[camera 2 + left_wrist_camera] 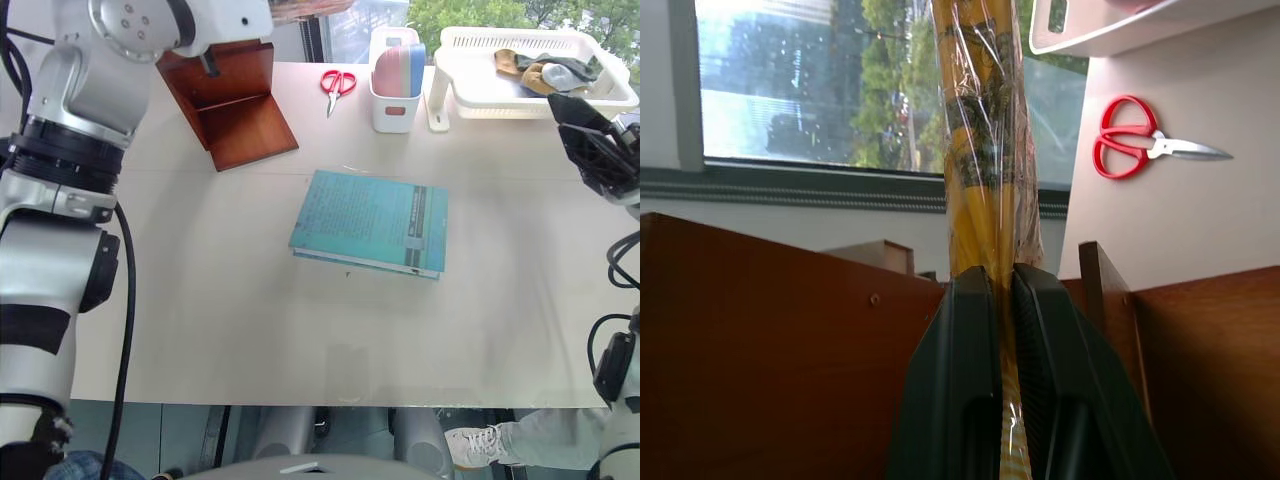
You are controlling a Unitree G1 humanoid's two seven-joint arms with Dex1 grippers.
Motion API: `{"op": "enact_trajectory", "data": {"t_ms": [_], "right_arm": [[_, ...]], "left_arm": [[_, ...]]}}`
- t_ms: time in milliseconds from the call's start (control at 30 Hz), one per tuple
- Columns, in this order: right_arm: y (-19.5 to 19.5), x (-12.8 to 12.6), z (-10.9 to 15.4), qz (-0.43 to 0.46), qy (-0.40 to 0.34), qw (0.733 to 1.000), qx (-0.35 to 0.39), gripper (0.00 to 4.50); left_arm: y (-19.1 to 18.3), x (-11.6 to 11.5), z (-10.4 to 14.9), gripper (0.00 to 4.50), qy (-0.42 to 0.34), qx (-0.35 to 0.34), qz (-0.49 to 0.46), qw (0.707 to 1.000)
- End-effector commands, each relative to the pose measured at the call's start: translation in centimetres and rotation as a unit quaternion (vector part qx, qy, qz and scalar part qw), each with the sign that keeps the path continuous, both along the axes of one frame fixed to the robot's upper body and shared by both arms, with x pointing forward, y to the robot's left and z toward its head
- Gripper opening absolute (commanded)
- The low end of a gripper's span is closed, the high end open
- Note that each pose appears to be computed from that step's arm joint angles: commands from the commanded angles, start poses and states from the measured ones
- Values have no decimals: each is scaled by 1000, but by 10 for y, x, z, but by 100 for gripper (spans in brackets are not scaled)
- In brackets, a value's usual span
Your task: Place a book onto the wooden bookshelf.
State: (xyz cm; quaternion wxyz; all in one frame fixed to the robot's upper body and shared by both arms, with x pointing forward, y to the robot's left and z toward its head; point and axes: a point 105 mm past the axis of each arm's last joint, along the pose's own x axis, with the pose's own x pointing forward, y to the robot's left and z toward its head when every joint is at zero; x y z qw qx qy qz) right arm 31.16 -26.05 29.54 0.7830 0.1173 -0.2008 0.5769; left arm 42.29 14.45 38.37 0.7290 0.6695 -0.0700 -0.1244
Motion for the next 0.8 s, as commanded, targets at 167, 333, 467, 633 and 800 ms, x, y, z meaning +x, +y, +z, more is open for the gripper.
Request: {"op": "enact_trajectory", "data": {"t_ms": [167,333,467,633,800], "right_arm": [[0,6,6,-34,-25,997,-58,450],[-4,6,10,-54,-30,996,-64,450],[-5,4,12,-63,-36,995,-69,450],[-5,1,12,-64,-39,995,-68,450],[-5,-1,13,-65,-42,995,-64,450]], "left_arm": [[20,-9,15,2,-14,-9,32,999],[34,-6,16,2,-14,-5,56,998],[38,-3,14,2,-9,-6,61,998],[41,-1,14,196,-6,-7,66,998],[45,-3,21,416,-23,-5,70,997]]}}
